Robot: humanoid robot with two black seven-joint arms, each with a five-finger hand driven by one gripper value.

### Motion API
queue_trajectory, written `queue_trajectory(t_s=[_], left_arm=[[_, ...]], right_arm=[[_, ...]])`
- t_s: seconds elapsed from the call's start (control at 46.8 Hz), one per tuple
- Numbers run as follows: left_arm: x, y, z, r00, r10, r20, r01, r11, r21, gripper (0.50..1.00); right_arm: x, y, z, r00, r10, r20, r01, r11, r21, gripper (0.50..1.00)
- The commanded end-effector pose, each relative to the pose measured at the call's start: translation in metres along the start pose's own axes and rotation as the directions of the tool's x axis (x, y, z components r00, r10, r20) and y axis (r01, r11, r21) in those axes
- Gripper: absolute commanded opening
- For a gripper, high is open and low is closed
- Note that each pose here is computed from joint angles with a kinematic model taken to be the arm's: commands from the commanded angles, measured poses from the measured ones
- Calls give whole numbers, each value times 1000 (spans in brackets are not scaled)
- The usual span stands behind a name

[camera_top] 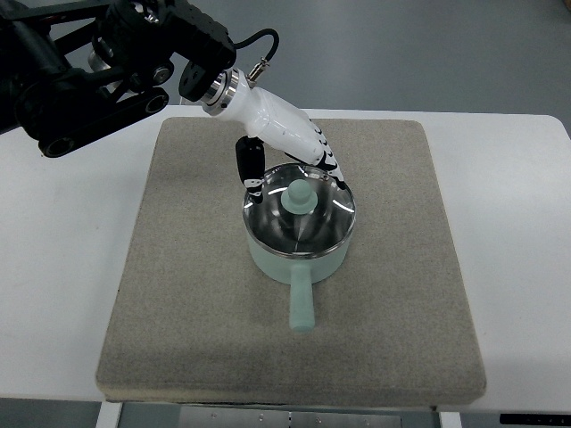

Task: Place lid left of pot with left hand
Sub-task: 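Lower the left hand onto the lid's green knob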

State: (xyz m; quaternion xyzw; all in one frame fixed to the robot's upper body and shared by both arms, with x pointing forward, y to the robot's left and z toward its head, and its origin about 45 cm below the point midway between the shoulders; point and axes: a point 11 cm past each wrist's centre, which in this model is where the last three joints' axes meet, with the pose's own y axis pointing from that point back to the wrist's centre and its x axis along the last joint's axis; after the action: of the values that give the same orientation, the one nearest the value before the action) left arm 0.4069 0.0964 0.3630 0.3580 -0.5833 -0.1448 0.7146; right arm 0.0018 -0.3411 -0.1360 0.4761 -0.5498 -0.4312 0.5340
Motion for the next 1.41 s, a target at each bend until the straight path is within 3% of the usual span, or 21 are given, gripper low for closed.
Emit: queue_trajectory(t_s=[0.0,1.388], left_arm=[[0,0,0,1000,0,-1,0,1000,1,996],[-4,-10,-4,1000,12,6,-12,1000,3,992]], right_arm=[[0,0,0,1000,0,0,0,1000,0,921],[0,0,0,1000,0,0,0,1000,0,921]])
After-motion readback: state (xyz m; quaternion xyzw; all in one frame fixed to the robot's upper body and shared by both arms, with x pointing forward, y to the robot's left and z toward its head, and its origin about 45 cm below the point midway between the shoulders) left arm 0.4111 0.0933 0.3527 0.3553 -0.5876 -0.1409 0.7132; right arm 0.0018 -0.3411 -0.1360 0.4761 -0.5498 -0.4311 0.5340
